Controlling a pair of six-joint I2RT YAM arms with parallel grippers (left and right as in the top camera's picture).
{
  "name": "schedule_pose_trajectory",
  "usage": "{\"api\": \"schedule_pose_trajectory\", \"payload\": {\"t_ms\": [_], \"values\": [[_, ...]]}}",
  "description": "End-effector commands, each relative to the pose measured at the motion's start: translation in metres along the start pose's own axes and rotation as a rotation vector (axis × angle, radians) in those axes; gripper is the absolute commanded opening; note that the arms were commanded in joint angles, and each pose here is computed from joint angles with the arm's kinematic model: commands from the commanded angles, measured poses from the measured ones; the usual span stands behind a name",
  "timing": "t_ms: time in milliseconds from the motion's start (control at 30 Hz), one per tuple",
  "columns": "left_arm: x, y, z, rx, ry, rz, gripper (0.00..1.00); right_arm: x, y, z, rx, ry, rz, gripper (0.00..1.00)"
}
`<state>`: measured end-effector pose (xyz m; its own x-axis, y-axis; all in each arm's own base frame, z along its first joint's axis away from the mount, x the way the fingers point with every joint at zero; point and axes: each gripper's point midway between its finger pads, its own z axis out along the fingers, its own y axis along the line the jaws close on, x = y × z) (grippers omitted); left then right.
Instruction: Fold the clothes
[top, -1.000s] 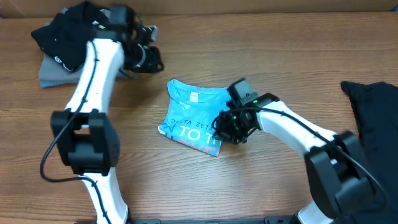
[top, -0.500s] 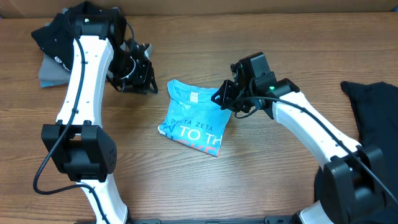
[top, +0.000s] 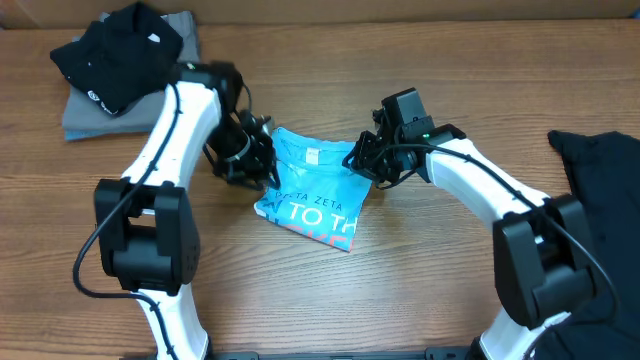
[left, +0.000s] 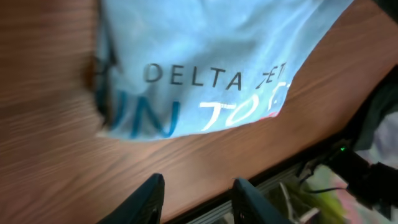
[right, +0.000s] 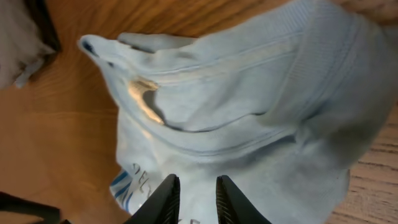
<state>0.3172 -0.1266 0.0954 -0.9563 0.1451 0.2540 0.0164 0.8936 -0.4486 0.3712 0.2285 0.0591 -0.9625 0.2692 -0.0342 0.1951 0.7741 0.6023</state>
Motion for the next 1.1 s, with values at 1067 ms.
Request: {"api": "schedule_pose_trajectory", "payload": {"t_ms": [1067], "values": [[-0.004, 0.018, 0.081, 0.128, -0.226, -0.404, 0.67, 0.034, -0.067, 0.037, 0.104, 0.256, 0.375, 0.17]]}}
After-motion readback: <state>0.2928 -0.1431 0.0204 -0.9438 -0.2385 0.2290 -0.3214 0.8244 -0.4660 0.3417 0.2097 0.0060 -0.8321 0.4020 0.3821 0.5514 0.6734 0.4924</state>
